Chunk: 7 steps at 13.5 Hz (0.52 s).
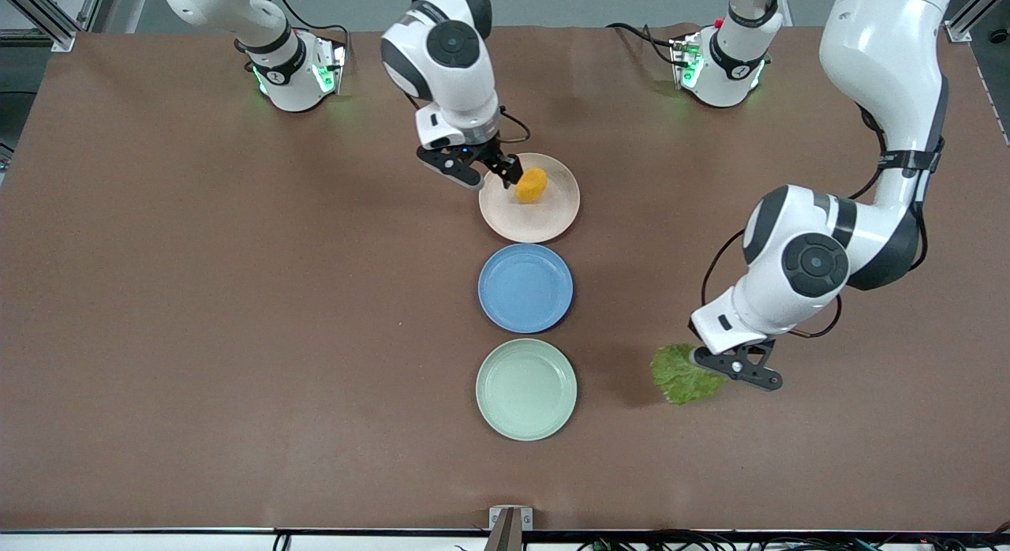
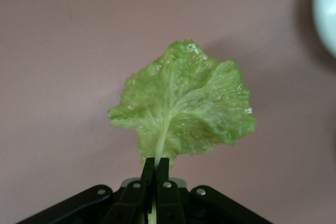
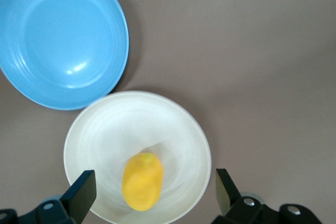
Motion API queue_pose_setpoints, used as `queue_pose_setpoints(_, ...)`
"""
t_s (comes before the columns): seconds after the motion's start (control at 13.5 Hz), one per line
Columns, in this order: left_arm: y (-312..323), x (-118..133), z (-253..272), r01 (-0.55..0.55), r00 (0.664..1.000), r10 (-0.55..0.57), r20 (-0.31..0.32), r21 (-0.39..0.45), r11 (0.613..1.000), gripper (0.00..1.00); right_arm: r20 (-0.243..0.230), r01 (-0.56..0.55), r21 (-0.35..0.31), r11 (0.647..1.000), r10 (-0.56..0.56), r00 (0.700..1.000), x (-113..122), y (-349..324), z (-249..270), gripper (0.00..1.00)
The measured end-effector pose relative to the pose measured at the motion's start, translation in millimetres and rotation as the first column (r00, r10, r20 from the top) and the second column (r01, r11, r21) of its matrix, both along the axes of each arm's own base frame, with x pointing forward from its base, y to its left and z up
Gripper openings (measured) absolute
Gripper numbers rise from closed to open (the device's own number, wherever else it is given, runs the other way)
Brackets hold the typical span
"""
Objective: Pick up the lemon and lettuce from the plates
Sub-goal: 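Move the lettuce with the left gripper while the right gripper grasps the lemon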
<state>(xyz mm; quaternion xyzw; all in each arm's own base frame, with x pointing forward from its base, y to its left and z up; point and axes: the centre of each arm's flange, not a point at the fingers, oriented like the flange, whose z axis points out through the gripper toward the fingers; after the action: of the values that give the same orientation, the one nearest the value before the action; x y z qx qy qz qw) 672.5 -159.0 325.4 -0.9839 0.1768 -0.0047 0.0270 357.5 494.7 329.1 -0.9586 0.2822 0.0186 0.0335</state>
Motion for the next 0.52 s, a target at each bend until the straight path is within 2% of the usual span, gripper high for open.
queue_pose_setpoints(0.15, 47, -13, -36, -0.058, 0.996, 0.059, -0.067, 0.015, 0.998, 0.04, 0.005, -0.001, -0.021, 1.000, 0.001, 1.000, -22, 24, -41, 1.00)
queue_pose_setpoints(0.52, 99, -63, -90, -0.117, 0.986, 0.118, -0.117, 0.019, 0.993, 0.09, 0.007, 0.028, -0.060, 0.998, -0.027, 1.000, -40, 60, -86, 1.00)
